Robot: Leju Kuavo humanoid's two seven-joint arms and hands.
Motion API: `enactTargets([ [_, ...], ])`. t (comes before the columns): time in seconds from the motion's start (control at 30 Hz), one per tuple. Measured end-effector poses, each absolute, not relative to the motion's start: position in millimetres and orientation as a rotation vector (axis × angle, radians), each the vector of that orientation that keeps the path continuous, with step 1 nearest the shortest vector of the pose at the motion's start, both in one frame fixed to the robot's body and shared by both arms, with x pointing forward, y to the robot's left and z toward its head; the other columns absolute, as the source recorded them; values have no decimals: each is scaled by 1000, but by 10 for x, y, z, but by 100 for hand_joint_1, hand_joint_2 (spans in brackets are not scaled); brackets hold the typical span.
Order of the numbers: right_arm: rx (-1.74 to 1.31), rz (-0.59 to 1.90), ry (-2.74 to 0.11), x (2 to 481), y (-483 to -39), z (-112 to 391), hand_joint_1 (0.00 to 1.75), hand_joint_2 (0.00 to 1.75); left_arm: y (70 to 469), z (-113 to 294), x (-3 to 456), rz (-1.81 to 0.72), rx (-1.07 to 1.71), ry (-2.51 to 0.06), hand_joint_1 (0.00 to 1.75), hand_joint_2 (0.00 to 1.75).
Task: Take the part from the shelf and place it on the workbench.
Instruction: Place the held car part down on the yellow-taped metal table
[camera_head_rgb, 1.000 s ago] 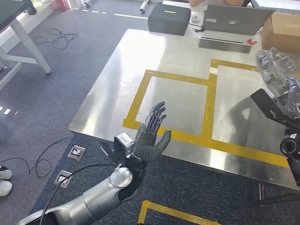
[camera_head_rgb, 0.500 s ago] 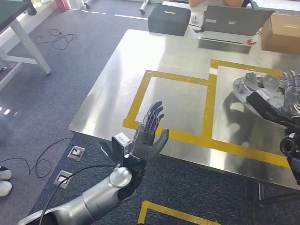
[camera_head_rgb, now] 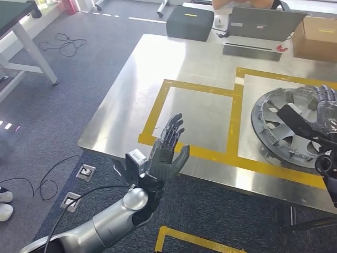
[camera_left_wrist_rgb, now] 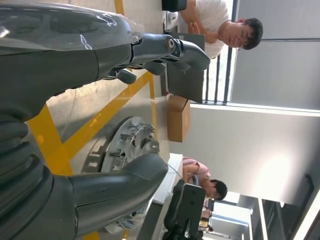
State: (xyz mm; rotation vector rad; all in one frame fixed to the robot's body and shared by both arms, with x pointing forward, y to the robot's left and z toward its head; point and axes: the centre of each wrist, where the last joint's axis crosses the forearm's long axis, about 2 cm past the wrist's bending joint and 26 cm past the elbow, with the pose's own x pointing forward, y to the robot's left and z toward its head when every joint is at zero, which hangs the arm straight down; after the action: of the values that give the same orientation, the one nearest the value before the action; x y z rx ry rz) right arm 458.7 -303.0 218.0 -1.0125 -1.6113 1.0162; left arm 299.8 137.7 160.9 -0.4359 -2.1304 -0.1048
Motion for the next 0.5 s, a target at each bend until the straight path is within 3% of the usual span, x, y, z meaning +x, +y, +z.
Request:
enactTargets([
  [0.33,-799,894,-1624,4598,-3093,2175,0,0,1386,1605,3000,-94,-435,-2133,0,175],
  [0.47,-750,860,-1634,4595,-3106,2166,0,0,1388,1603,3000,-93,-433,-2135,0,0],
  [0.5,-706,834,-1643,4592,-3105,2158,0,0,1389,1603,3000,-91,-430,-2135,0,0],
])
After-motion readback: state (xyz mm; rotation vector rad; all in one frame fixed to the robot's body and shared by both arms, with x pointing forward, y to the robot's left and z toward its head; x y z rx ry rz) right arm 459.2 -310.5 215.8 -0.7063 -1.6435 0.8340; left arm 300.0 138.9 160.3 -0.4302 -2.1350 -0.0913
